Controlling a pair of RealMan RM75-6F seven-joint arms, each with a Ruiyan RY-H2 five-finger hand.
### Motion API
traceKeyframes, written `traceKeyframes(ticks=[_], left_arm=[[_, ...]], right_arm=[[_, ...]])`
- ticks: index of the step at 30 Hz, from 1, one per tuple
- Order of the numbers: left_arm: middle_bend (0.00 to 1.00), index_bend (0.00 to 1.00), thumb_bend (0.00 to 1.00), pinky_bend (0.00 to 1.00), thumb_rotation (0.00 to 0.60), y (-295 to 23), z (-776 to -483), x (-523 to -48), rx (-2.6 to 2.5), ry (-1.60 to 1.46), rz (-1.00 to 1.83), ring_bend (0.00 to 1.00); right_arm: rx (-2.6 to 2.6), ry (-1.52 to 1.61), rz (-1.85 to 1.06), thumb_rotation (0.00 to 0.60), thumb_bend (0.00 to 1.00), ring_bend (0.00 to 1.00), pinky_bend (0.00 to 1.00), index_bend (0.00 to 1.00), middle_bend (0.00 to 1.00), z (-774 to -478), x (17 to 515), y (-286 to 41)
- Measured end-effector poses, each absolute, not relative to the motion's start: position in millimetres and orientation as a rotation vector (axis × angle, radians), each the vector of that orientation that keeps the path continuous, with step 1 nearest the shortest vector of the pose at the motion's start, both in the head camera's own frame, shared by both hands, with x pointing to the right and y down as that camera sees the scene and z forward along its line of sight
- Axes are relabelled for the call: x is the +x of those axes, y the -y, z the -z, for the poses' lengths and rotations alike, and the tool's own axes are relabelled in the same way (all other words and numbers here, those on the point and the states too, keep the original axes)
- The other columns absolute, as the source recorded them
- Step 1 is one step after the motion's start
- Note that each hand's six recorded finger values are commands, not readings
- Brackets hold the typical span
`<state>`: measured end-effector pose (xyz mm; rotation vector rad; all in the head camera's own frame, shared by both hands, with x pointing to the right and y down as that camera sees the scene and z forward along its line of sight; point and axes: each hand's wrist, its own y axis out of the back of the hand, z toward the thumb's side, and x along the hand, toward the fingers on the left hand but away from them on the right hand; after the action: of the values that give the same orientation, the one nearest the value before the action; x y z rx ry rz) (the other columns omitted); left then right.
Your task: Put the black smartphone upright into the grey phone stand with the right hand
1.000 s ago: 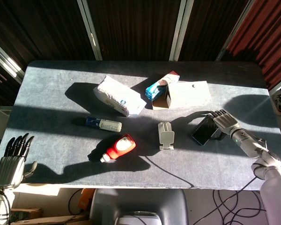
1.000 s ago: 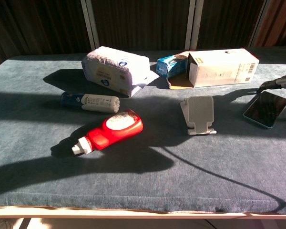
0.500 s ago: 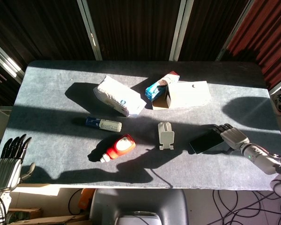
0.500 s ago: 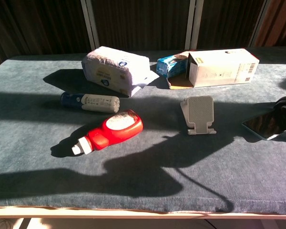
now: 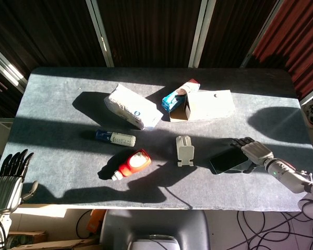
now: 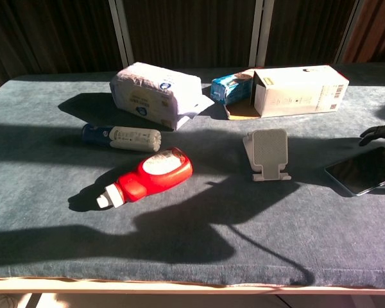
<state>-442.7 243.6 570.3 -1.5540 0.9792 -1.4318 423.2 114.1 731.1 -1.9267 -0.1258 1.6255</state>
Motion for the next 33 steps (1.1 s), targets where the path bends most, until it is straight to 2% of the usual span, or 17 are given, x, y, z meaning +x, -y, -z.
traceKeyframes(ticks=[10,15,24,31,33], left_arm=[[0.0,0.0,0.36,0.03,0.6,-244.0,-569.2,-443.3,-1.544,-0.984,1.431,0.0],[0.0,0.0,0.36,0.03,0.6,-244.2,-572.4,-441.1,-1.552,-0.969,1.436,0.0],[0.0,0.0,0.36,0.03,0.6,-243.9,-571.6,-441.3,-1.549,-0.973,1.435,0.0],[0.0,0.0,0.36,0.03,0.6,-244.5,-569.0,-442.2,-1.55,-0.977,1.427,0.0],[0.0,0.0,0.36,0.03,0.6,-244.8,-568.4,-442.5,-1.55,-0.978,1.426,0.0]], right_arm=[[-1.902,0.091,-1.576,0.6,0.25,0.0,0.09,0.41,0.17,-734.1,412.5,-108.6],[-1.899,0.097,-1.557,0.6,0.25,0.0,0.1,0.44,0.19,-736.3,408.3,-107.9],[-1.93,0.106,-1.538,0.6,0.25,0.01,0.14,0.44,0.19,-743.5,399.2,-112.0],[-1.933,0.105,-1.52,0.6,0.25,0.22,0.37,0.57,0.33,-744.5,398.1,-119.1],[-1.929,0.094,-1.522,0.6,0.25,0.25,0.41,0.59,0.35,-746.9,398.6,-124.6]])
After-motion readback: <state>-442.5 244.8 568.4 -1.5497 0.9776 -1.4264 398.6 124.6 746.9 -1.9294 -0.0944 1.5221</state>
